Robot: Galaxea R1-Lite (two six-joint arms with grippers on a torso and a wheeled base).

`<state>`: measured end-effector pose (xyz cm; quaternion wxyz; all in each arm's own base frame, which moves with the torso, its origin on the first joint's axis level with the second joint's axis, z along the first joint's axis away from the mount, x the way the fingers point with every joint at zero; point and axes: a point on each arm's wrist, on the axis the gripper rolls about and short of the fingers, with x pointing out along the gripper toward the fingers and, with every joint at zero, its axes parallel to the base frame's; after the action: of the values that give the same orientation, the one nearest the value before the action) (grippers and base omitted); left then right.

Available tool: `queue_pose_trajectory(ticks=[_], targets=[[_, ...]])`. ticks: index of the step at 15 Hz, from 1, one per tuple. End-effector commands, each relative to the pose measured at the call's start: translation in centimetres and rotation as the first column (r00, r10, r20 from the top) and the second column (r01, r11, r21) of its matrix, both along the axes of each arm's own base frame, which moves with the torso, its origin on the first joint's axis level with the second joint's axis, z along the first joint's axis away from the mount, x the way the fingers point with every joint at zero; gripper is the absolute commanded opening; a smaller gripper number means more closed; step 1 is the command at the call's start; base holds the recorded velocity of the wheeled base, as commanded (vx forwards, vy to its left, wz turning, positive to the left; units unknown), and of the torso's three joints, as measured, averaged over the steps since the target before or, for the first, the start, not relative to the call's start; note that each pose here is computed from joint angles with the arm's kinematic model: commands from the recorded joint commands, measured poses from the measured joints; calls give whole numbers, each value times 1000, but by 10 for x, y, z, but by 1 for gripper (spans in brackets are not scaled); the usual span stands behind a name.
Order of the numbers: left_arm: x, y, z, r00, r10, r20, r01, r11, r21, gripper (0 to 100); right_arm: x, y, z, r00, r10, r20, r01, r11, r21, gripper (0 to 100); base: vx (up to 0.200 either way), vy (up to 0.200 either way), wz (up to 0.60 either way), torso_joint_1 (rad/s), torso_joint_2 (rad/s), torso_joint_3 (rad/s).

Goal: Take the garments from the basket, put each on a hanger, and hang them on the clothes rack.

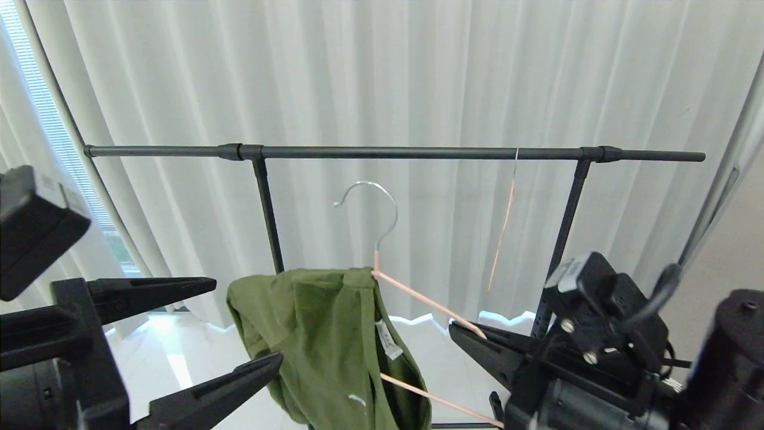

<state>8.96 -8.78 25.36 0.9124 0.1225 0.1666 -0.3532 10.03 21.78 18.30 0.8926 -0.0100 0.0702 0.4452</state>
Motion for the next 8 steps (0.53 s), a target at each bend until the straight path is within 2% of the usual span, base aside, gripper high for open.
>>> queue_pose_trajectory(ticks=[1,2,4,6,7,8], targets=[[-7,13,1,999,-37,32,38,999,-13,100,-14,-29,-1,998,49,27,-49,999,-3,0,0,0,0,0,0,0],[-7,12,0,996,-83,26,84,996,-14,100,-16,-34,-3,998,63,30,-62,998,-13,0,0,0,0,0,0,0],[-9,10,-16,976,-217,-12,217,976,20,100,-24,-42,-9,989,138,48,-136,990,-43,0,0,0,0,0,0,0],[-12,9,-31,941,-336,-44,338,940,41,100,-30,-42,-13,981,186,53,-182,981,-67,0,0,0,0,0,0,0],[-13,9,-34,931,-363,-44,365,930,51,100,-32,-42,-14,979,199,53,-195,978,-74,0,0,0,0,0,0,0],[-12,8,-38,913,-407,-34,409,909,85,100,-36,-43,-18,967,247,59,-240,966,-96,0,0,0,0,0,0,0]])
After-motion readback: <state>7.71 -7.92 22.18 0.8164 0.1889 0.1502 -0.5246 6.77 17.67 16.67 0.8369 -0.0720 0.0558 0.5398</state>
